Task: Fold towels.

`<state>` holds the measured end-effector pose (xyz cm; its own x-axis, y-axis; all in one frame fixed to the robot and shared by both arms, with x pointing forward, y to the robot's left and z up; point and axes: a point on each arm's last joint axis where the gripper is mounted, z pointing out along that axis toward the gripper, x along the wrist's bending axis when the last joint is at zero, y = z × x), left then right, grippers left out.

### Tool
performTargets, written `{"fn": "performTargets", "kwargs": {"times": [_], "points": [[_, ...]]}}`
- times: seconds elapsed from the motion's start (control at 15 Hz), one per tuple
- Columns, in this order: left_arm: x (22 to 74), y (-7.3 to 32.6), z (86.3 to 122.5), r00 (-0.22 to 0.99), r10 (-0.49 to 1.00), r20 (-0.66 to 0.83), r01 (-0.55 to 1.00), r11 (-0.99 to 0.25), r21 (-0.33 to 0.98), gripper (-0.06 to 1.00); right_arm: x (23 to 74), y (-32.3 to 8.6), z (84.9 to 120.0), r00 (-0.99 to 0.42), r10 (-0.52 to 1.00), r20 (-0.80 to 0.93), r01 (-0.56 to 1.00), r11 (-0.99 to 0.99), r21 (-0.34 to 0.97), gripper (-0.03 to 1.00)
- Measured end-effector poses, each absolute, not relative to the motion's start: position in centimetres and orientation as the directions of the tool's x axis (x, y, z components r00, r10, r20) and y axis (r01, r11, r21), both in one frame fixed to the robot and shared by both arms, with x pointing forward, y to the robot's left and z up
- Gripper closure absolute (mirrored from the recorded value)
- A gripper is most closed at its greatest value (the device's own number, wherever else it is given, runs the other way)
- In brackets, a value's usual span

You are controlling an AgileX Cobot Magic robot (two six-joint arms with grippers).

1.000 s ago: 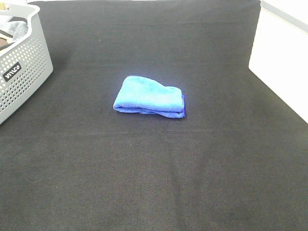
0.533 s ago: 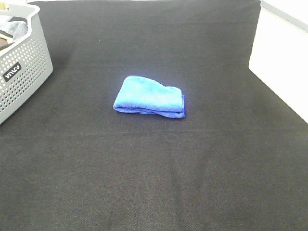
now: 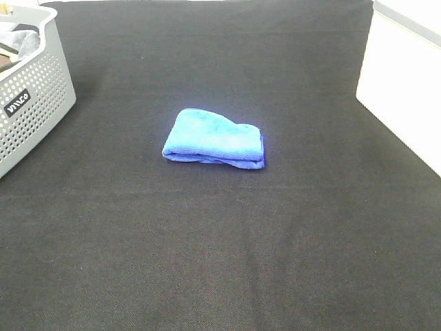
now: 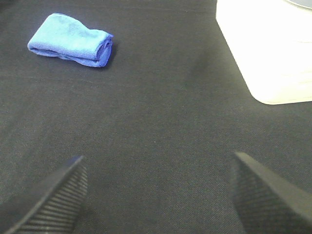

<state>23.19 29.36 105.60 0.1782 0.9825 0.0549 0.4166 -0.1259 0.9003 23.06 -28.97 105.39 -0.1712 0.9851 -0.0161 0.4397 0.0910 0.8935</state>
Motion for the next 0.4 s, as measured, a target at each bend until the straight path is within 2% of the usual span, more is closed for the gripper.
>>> {"fn": "performTargets", "kwargs": {"times": [0.4], "points": [[23.19, 29.36, 105.60, 0.178, 0.983, 0.054, 0.417, -0.125, 0.900, 0.25, 23.04, -28.85, 105.41, -0.180, 0.984, -0.003, 0.439, 0.083, 0.894, 0.21]]}}
